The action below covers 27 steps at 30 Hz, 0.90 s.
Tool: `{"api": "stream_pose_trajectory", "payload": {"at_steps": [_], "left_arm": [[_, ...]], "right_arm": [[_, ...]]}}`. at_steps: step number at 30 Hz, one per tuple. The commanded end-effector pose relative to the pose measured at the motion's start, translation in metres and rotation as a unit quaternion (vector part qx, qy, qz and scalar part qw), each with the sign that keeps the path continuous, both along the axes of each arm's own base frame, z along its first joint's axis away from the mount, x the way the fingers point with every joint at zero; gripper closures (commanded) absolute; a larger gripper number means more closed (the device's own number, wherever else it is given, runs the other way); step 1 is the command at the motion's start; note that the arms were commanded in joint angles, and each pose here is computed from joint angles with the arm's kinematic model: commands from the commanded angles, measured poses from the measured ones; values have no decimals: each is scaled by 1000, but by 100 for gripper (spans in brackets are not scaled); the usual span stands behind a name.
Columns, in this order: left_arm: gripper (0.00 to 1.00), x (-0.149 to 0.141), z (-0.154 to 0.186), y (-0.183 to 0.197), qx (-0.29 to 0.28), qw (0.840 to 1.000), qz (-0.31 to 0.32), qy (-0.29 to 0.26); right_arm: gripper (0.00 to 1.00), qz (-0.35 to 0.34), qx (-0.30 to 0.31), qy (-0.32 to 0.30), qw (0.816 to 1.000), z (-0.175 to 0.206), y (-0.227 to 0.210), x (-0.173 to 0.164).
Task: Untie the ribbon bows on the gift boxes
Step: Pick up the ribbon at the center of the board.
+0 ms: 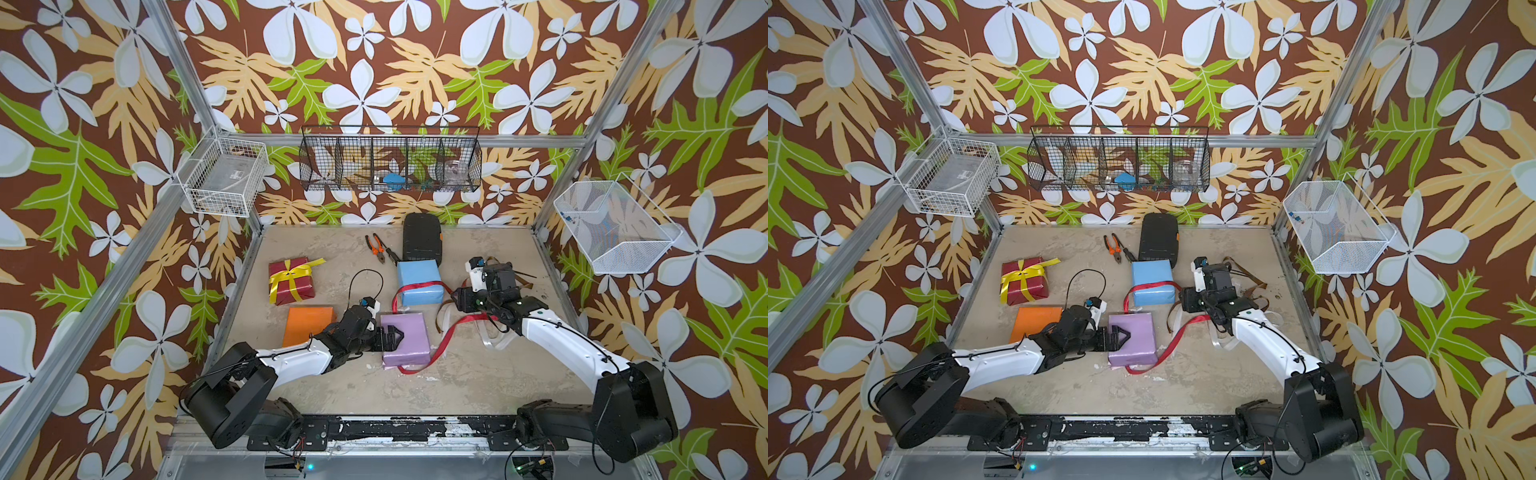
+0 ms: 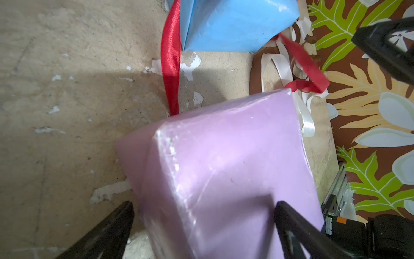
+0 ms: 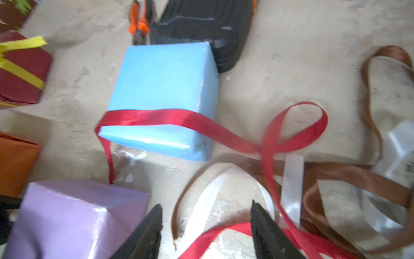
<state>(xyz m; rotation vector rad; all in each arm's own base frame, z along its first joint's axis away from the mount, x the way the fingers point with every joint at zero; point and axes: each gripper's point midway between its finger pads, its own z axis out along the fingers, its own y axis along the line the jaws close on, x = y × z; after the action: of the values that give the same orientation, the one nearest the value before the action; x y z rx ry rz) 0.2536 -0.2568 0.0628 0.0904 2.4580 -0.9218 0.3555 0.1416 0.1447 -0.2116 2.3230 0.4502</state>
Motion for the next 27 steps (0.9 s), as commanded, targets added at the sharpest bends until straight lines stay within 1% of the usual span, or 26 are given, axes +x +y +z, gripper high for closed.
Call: {"api": "stream_pose_trajectory", "payload": {"at_steps": [1, 3, 5, 12, 14, 15, 23, 24, 27], "left_arm": [[0, -6, -11, 10, 31, 999, -1, 13], [0, -7, -12, 11, 32, 999, 2, 14], [0, -8, -11, 13, 29, 999, 6, 13], [0, -9, -13, 15, 32, 999, 10, 14], [0, -9, -15, 16, 33, 999, 11, 16], [0, -9, -15, 16, 33, 999, 12, 17], [0, -9, -18, 16, 34, 999, 13, 20], [0, -9, -18, 15, 34, 999, 13, 21], [0, -9, -18, 15, 34, 999, 13, 21]], "right_arm": [[19, 27, 39, -36, 998, 19, 23, 17], [18, 16, 36, -27, 999, 11, 23, 26], [20, 21, 45, -16, 999, 3, 29, 31], [32, 12, 53, -11, 998, -14, 36, 50], [40, 14, 55, -2, 998, -20, 39, 54], [42, 13, 54, 1, 998, -23, 39, 56], [46, 5, 42, 15, 999, -40, 37, 62], [48, 3, 40, 22, 999, -44, 36, 61], [57, -1, 35, 29, 999, -50, 35, 60]]}}
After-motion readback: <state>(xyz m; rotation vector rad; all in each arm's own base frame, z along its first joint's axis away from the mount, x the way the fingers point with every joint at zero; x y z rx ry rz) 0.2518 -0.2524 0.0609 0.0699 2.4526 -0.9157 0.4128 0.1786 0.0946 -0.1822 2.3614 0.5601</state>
